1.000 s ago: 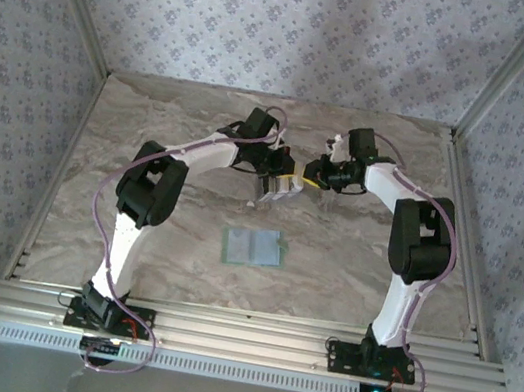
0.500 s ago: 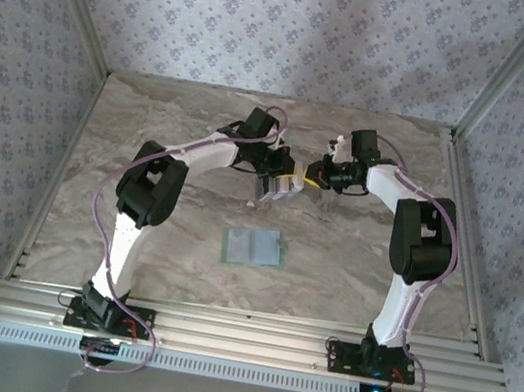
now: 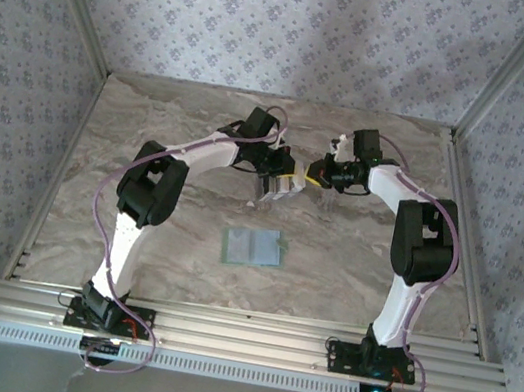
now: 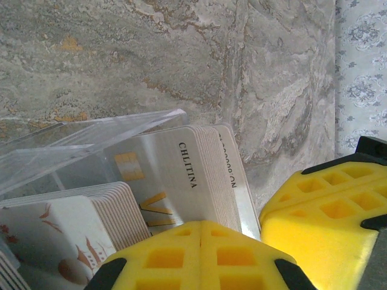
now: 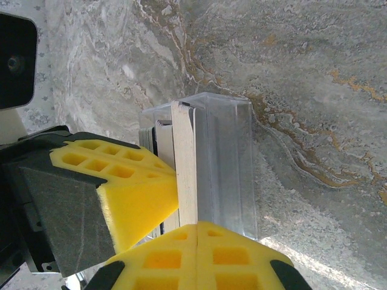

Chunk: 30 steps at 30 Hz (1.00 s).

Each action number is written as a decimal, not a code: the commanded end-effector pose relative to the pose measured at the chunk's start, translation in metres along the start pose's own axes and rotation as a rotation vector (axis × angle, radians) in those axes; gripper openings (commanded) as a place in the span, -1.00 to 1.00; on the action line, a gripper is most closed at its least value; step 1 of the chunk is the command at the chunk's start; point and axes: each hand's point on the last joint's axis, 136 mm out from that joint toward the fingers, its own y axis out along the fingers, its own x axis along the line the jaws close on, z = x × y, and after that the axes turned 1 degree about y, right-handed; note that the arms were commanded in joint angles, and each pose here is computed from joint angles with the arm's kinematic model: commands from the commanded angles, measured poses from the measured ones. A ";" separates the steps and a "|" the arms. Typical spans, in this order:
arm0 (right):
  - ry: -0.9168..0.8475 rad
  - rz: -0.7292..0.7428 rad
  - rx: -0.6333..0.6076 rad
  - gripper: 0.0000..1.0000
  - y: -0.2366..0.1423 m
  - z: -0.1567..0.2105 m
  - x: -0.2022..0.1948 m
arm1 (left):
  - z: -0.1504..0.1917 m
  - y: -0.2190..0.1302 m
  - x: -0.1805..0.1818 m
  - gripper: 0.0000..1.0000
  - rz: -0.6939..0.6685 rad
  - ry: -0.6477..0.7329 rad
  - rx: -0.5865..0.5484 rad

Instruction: Put the credit cards into the card holder

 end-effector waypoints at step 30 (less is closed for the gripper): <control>-0.091 0.110 -0.035 -1.00 -0.009 0.004 0.014 | 0.003 -0.008 -0.015 -0.88 0.056 0.000 0.023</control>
